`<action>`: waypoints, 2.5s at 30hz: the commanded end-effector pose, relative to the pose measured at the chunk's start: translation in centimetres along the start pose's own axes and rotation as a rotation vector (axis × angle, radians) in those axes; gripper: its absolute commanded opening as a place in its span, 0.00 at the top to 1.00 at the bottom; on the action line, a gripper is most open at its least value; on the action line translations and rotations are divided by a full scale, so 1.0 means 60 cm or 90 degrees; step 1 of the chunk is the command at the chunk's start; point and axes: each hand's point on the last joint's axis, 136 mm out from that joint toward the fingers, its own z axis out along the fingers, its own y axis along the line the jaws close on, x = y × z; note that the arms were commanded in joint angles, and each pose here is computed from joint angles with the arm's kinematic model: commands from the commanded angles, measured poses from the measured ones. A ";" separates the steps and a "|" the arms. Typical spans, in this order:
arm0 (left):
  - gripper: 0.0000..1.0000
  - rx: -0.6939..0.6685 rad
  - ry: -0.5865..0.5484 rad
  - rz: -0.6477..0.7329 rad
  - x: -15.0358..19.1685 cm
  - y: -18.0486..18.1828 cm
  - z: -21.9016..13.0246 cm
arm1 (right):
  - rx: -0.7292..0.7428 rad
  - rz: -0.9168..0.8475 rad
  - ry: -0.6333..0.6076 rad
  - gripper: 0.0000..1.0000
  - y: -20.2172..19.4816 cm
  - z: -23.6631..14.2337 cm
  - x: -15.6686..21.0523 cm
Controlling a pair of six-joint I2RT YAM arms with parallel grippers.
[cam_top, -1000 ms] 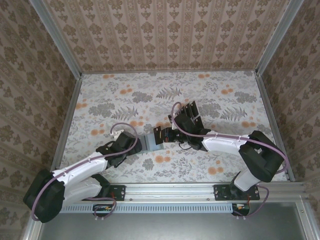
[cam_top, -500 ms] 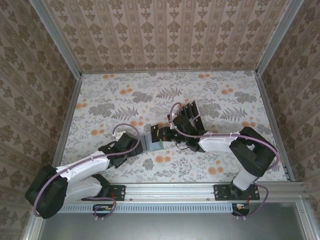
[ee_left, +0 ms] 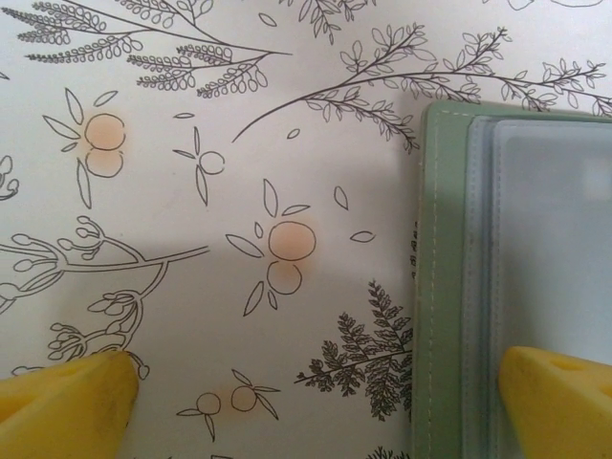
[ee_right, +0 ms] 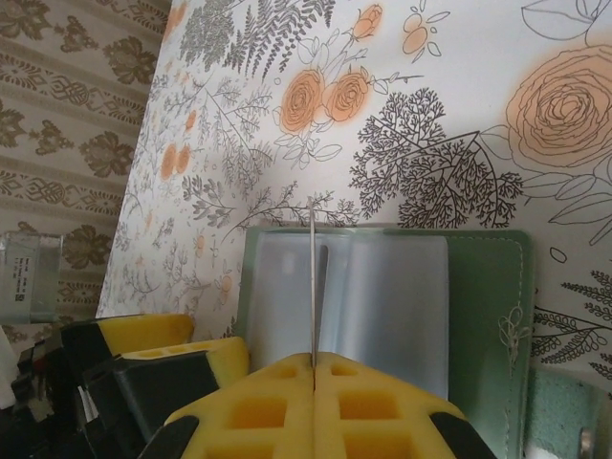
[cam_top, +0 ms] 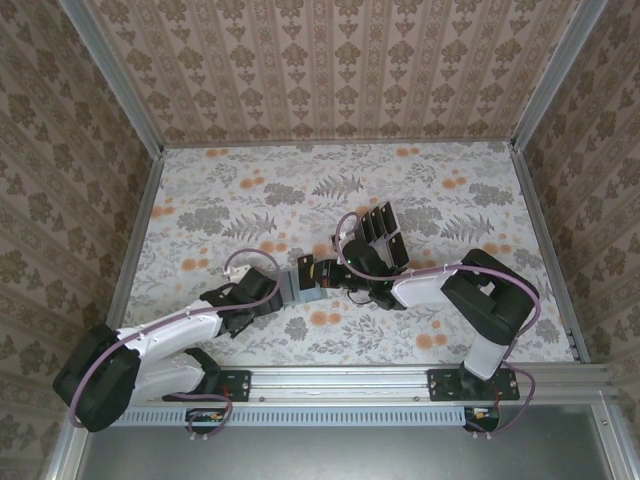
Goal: Put the credit cards into the card holder
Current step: Insert the credit card into the card slot.
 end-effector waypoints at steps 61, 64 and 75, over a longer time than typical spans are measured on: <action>0.00 -0.080 0.045 0.012 0.043 0.036 0.013 | -0.086 0.021 -0.018 1.00 0.027 0.037 0.007; 0.00 -0.082 0.045 0.013 0.043 0.035 0.012 | -0.084 0.023 -0.013 1.00 0.024 0.040 0.010; 0.00 -0.089 0.045 0.016 0.045 0.038 0.009 | -0.071 0.034 0.004 1.00 0.005 0.050 0.026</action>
